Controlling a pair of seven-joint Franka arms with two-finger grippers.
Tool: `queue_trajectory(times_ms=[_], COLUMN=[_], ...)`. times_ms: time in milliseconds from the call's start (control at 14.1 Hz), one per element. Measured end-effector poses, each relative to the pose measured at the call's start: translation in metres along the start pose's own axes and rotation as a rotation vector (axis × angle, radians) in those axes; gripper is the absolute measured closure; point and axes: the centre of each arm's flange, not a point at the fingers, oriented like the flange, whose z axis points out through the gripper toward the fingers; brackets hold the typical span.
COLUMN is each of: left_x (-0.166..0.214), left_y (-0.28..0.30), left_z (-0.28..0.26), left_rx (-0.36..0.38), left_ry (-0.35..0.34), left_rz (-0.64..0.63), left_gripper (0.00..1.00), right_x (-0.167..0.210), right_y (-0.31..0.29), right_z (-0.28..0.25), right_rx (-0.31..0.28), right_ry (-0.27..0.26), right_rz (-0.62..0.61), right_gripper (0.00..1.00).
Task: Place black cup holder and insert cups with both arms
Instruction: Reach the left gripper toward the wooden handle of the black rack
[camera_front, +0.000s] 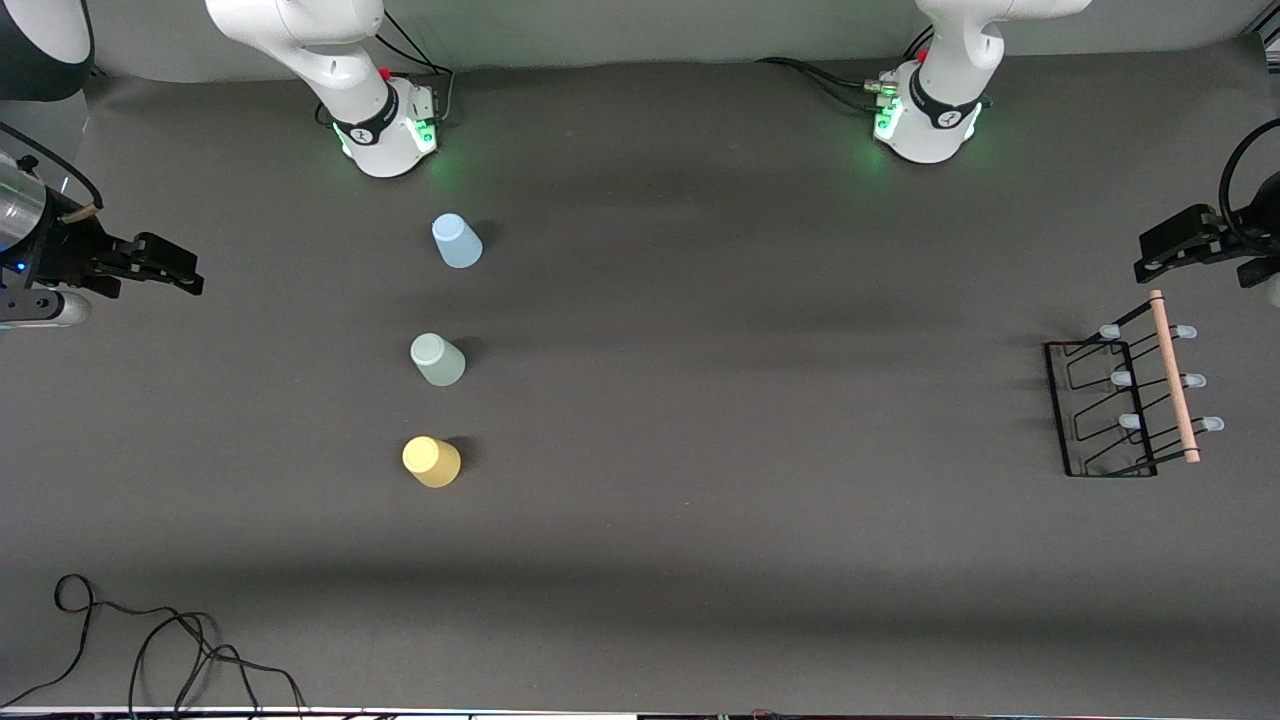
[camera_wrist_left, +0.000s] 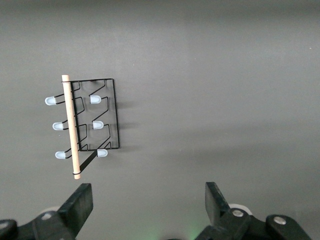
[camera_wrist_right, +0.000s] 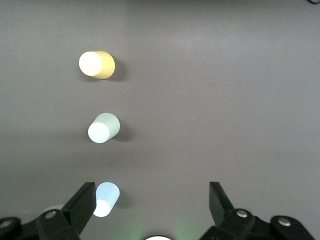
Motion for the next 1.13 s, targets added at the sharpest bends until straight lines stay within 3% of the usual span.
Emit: queue_trajectory(times_ms=[709,922,1134], left_x=[0.0,0.014,0.036], left_y=[0.002,-0.014,-0.064], left_z=[0.013,0.042,0.09], left_rx=[-0.006,-0.004,-0.003], left_ry=[-0.041,-0.044,-0.034], left_rz=[-0.006,-0.032,-0.081], left_gripper=[0.0,0.0,0.0], right_x=[0.002,0.002,0.002], right_y=[0.0,0.0,0.0], right_z=[0.003,0.003,0.003], right_rx=[0.0,0.0,0.0], right_ry=[-0.005,-0.005,-0.005], right_rz=[0.0,0.0,0.0], right_gripper=[0.0,0.0,0.0])
